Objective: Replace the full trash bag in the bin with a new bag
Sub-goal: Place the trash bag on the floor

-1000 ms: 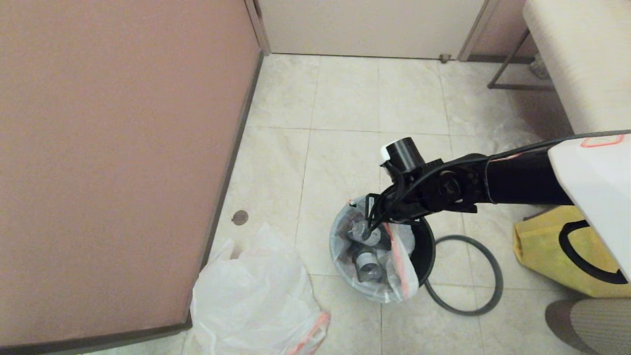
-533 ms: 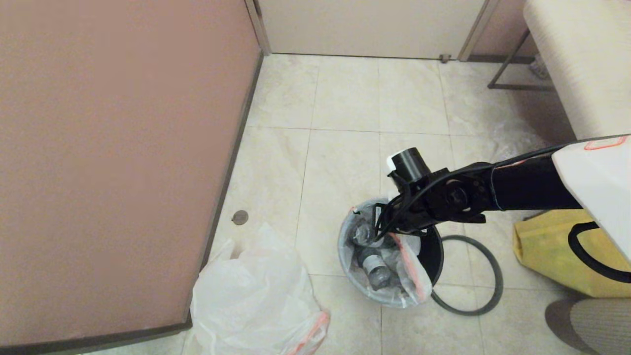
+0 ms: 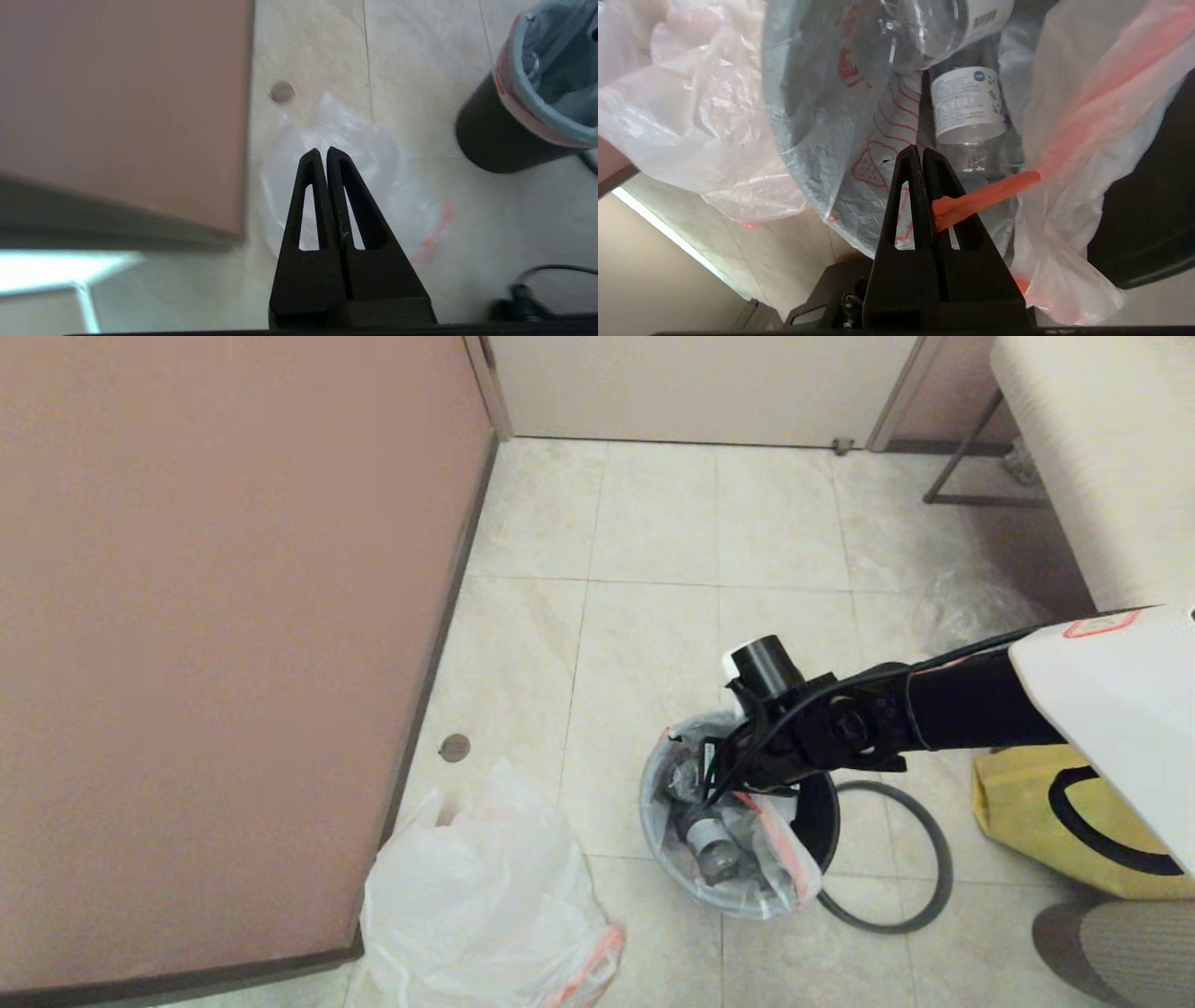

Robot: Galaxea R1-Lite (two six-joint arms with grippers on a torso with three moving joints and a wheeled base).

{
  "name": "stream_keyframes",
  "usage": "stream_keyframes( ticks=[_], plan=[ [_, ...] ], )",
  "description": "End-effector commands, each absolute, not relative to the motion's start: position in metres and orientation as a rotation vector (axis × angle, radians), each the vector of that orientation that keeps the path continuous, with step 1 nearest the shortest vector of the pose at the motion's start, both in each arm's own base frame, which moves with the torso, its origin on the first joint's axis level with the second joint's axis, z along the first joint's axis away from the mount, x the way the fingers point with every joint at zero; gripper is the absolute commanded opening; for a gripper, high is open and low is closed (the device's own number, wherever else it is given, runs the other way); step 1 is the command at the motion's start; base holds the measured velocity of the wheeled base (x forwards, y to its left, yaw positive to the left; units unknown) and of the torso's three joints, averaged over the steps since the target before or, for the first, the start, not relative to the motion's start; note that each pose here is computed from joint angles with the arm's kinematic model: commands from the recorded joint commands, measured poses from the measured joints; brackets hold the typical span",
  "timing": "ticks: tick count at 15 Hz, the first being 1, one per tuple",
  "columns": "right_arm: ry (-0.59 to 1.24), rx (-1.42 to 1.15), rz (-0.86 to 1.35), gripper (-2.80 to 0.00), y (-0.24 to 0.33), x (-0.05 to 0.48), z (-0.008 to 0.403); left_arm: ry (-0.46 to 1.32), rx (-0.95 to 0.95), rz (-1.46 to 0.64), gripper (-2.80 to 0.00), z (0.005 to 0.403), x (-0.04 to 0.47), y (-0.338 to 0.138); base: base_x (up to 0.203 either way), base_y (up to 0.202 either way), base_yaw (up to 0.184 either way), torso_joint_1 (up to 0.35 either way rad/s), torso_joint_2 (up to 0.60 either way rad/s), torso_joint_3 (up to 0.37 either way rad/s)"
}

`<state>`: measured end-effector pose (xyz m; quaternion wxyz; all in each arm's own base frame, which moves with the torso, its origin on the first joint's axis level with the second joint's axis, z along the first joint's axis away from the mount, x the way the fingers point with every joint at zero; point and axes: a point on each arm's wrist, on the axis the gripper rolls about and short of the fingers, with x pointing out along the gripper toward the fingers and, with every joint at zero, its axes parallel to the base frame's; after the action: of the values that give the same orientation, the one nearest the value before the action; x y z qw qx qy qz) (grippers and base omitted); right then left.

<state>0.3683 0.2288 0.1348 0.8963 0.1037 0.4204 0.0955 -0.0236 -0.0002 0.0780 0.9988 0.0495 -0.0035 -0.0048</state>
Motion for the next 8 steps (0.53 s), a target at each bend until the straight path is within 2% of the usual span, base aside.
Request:
stream_keyframes(
  ticks=[1,4,8],
  plan=[
    [0.881,0.210,0.192,-2.80,0.229,0.367,0.132,-0.036,0.127,-0.011,-2.80,0.092,-0.026,0.000,0.000,0.000,0.000,0.000,0.00,0.000],
    [0.879,0.212,0.189,-2.80,0.228,0.367,0.133,-0.008,0.152,-0.073,-2.80,0.155,-0.013,-0.002,0.000,0.000,0.000,0.000,0.00,0.000],
    [0.886,0.211,0.191,-2.80,0.228,0.369,0.129,0.177,0.258,-0.299,-2.80,0.212,0.059,-0.008,0.000,0.000,0.000,0.000,0.00,0.000]
  ],
)
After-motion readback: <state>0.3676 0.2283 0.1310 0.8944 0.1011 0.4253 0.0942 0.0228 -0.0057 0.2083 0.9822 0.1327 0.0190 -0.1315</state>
